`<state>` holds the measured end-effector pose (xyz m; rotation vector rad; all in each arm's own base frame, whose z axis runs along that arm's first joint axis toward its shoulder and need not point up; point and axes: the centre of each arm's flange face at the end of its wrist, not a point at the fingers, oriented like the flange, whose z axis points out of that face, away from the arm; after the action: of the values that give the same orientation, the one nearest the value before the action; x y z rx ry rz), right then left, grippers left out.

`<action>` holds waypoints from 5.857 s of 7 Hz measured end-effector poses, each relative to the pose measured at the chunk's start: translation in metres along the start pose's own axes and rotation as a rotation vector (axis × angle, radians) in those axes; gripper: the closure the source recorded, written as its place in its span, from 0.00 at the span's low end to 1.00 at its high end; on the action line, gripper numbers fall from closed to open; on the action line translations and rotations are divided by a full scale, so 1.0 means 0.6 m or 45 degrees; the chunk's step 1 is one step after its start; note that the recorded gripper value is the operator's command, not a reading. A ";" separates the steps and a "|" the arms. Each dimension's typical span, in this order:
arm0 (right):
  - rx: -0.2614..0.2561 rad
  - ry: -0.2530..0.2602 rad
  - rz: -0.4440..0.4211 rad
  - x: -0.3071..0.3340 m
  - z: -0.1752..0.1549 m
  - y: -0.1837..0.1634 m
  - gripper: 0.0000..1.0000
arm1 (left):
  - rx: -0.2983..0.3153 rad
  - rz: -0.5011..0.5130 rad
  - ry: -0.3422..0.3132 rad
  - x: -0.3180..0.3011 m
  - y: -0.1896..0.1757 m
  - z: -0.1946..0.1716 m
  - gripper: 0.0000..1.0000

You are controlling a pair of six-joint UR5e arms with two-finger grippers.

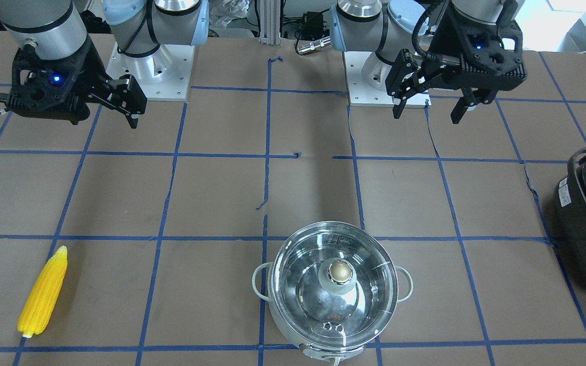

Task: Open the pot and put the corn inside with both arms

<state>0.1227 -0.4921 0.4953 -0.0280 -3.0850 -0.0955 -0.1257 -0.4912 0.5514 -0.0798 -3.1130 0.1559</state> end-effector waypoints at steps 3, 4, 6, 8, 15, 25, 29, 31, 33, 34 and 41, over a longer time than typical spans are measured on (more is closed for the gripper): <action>-0.004 0.006 -0.001 0.001 0.002 0.000 0.00 | 0.002 -0.004 0.003 -0.002 -0.002 0.000 0.00; -0.008 0.011 -0.002 0.001 0.004 0.001 0.00 | 0.007 -0.019 0.003 -0.003 -0.005 -0.001 0.00; -0.006 0.011 -0.001 0.001 0.004 0.001 0.00 | 0.009 -0.133 -0.012 -0.006 -0.022 0.010 0.00; -0.004 0.007 -0.001 0.001 0.004 0.000 0.00 | 0.005 -0.181 -0.016 -0.007 -0.028 0.016 0.08; 0.005 0.004 -0.001 0.000 0.002 -0.002 0.00 | 0.112 -0.132 0.037 0.017 -0.110 0.086 0.00; -0.020 0.052 0.110 0.067 0.099 -0.093 0.00 | 0.066 -0.164 -0.020 0.180 -0.271 0.350 0.00; 0.043 0.044 0.231 0.199 0.207 -0.163 0.00 | 0.018 -0.162 -0.067 0.177 -0.275 0.396 0.42; 0.094 0.051 0.237 0.217 0.255 -0.187 0.00 | 0.023 -0.165 -0.055 0.178 -0.273 0.387 0.56; 0.126 0.052 0.262 0.240 0.297 -0.215 0.00 | 0.033 -0.168 -0.048 0.179 -0.270 0.375 0.73; 0.137 0.047 0.284 0.260 0.322 -0.230 0.00 | 0.035 -0.166 -0.048 0.178 -0.269 0.370 0.75; 0.179 -0.003 0.296 0.293 0.501 -0.311 0.15 | 0.013 -0.223 -0.090 -0.065 -0.278 0.231 0.80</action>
<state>-0.0726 -0.6569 0.1938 -0.3789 -3.0550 0.1309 -0.0984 -0.6727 0.4295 0.2022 -3.1680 0.1746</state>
